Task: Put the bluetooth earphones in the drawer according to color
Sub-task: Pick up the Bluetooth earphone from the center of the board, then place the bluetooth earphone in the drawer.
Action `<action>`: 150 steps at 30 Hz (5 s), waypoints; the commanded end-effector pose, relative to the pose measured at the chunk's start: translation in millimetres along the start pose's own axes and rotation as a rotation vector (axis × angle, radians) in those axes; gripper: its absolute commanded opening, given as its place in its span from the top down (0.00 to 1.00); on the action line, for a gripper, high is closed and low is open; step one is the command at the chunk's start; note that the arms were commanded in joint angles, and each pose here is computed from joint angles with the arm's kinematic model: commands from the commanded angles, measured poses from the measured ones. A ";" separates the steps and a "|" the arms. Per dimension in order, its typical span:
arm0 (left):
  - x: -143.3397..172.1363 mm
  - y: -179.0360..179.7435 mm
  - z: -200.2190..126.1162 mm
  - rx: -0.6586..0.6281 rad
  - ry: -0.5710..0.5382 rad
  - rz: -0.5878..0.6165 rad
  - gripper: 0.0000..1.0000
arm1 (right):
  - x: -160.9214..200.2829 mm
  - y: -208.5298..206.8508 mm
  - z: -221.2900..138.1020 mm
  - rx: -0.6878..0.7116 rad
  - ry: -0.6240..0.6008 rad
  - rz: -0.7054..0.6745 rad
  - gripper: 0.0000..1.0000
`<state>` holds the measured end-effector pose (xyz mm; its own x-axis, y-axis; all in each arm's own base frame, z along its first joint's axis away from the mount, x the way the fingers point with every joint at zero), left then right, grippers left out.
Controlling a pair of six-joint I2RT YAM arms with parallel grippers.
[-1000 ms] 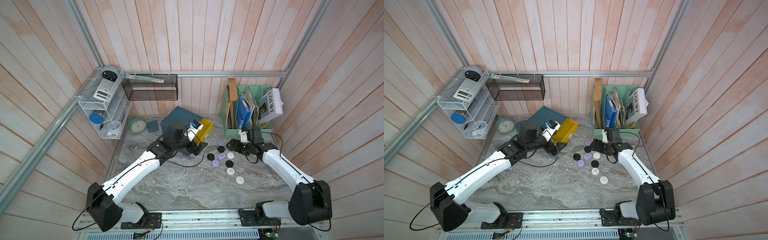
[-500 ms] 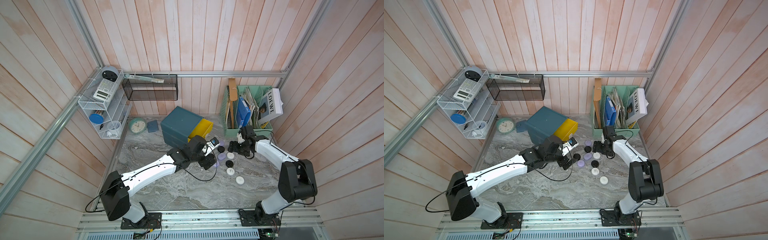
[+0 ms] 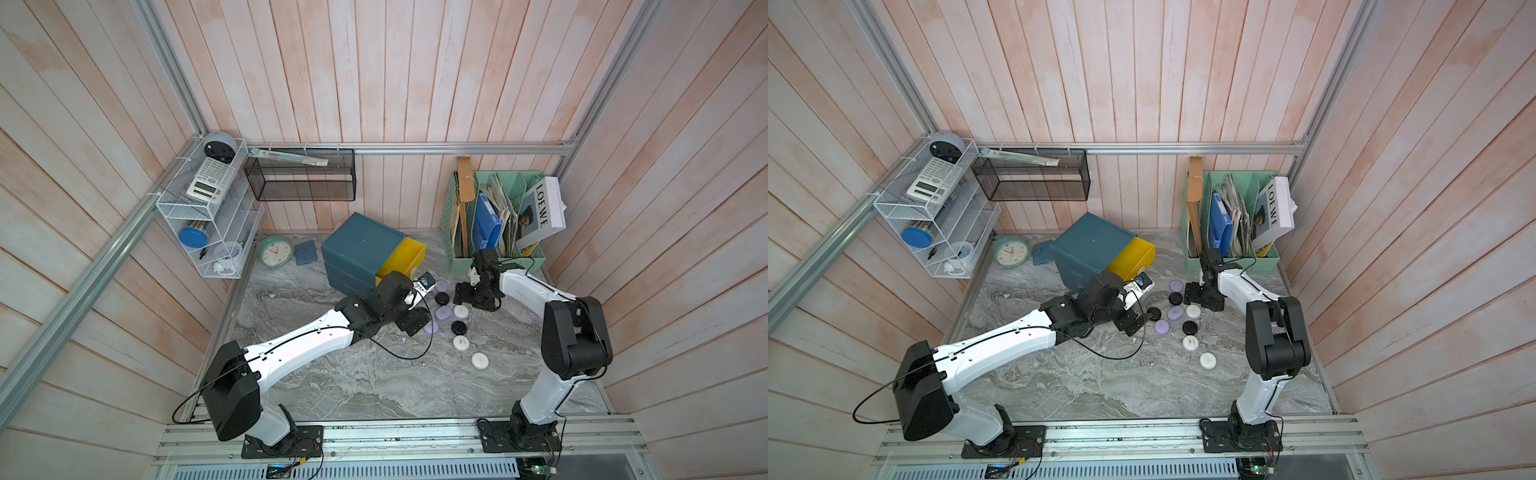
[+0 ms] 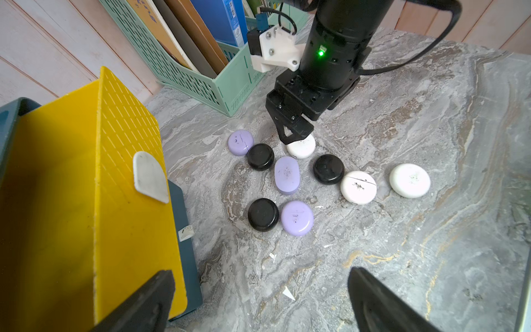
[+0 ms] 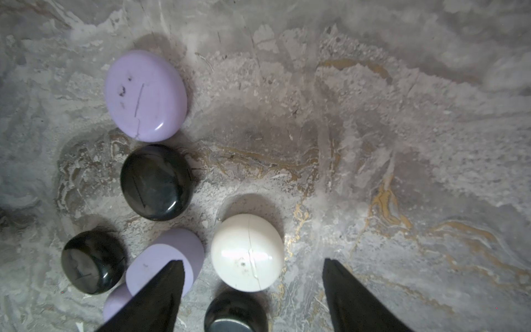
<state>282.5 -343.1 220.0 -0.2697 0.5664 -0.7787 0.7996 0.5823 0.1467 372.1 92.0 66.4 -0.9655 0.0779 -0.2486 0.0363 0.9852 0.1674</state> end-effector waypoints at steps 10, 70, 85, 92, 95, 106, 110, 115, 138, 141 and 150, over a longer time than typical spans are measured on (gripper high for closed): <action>0.3 1.7 -0.1 -0.011 -0.016 0.008 0.00 | 4.0 1.6 10.5 0.122 0.062 -0.073 0.20; -19.8 20.8 -24.0 -0.041 -0.098 -0.043 0.00 | -16.4 34.6 -73.7 -0.037 -0.341 -0.162 1.00; -29.9 102.3 -70.1 -0.238 -0.225 -0.175 0.00 | -50.6 138.1 -203.4 -0.311 -0.767 -0.381 1.00; -25.1 125.0 -83.6 -0.297 -0.234 -0.194 0.00 | -56.4 194.1 -211.2 -0.441 -0.763 -0.488 1.00; -22.0 134.8 -88.6 -0.325 -0.234 -0.199 0.00 | -58.5 216.9 -209.2 -0.494 -0.749 -0.524 1.00; -15.5 145.9 -92.2 -0.345 -0.225 -0.215 0.00 | -57.6 262.7 -181.0 -0.580 -0.645 -0.591 1.00; -15.0 146.2 -91.8 -0.347 -0.220 -0.215 0.00 | -57.0 267.0 -166.7 -0.582 -0.609 -0.596 1.00; -13.1 146.3 -91.4 -0.349 -0.214 -0.214 0.00 | -56.5 269.0 -152.3 -0.575 -0.560 -0.587 1.00; -13.3 144.6 -92.0 -0.339 -0.210 -0.215 0.00 | -43.7 233.3 -126.5 -0.390 -0.469 -0.574 0.76; -13.4 144.5 -91.2 -0.337 -0.209 -0.216 0.00 | -42.6 234.6 -123.3 -0.396 -0.454 -0.576 0.56; -13.7 144.3 -91.3 -0.335 -0.209 -0.218 0.00 | -47.6 236.5 -127.1 -0.394 -0.480 -0.584 0.24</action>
<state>353.8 -215.7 309.4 -0.2662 0.2954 -0.9175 0.5094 0.8512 0.1263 399.7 309.9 254.5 -0.5376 -0.2469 -0.8062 -0.6348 0.7479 0.1943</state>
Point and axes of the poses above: each gripper's point midway between its finger pads, its own z axis out along the fingers, its own y axis along the line the jaws close on, x = y × z, the point moved 1 cm from there along -z, back along the fingers, and after that the axes turned 3 degrees about -z, right-handed, at the moved point
